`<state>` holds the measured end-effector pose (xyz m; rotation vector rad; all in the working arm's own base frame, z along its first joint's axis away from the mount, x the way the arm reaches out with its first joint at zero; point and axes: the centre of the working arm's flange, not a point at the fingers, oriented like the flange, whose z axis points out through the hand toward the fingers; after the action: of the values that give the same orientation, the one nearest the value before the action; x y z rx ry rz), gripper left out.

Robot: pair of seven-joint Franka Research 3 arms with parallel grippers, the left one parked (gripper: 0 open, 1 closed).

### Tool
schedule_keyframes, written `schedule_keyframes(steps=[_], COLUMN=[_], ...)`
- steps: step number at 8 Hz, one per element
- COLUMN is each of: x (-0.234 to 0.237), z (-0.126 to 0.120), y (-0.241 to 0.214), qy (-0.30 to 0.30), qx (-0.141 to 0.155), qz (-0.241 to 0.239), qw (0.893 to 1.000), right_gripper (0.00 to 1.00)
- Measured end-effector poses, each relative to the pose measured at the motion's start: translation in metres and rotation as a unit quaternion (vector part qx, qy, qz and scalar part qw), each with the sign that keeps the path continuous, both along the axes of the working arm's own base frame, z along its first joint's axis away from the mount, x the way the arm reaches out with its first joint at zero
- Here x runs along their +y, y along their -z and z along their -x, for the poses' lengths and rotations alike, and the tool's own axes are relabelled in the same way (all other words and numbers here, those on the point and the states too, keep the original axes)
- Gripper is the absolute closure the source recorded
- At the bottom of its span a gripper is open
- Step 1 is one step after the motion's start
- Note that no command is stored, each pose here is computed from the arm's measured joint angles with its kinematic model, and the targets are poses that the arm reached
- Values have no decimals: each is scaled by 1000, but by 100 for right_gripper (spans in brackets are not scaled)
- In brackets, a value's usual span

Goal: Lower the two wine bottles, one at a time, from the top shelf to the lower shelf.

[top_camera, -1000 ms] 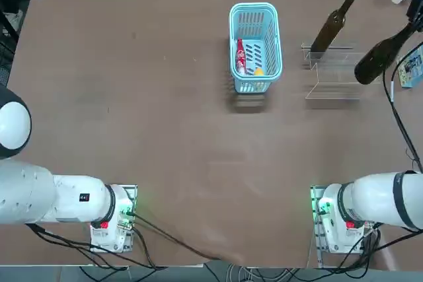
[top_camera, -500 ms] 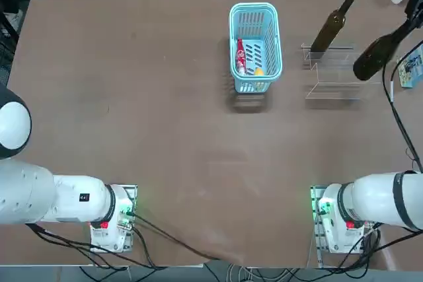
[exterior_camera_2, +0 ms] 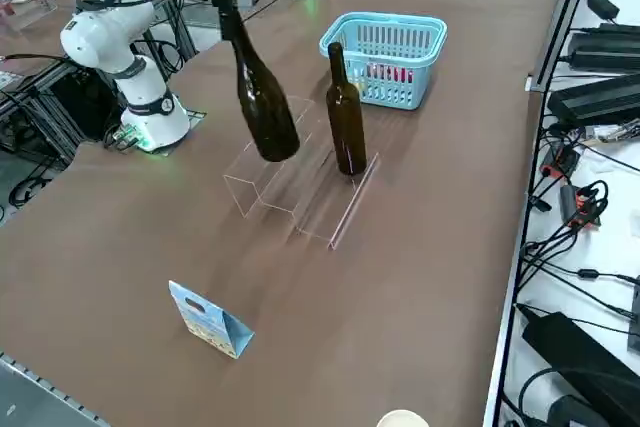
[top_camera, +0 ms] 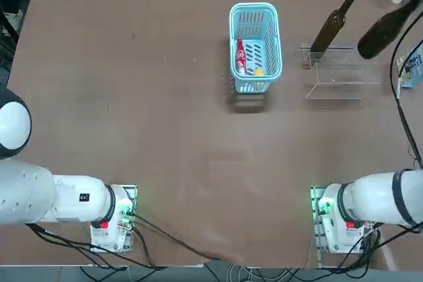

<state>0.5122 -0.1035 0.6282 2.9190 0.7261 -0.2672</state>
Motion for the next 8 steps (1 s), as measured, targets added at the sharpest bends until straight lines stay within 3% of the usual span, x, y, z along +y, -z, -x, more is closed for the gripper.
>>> schedule_keyframes(steps=[4,8], x=[-1,-13], z=[-77,-105], y=[43,96], qy=[-132,-182], qx=[14,43], qz=[8,-12], qw=[991,982], right_gripper=[60,60])
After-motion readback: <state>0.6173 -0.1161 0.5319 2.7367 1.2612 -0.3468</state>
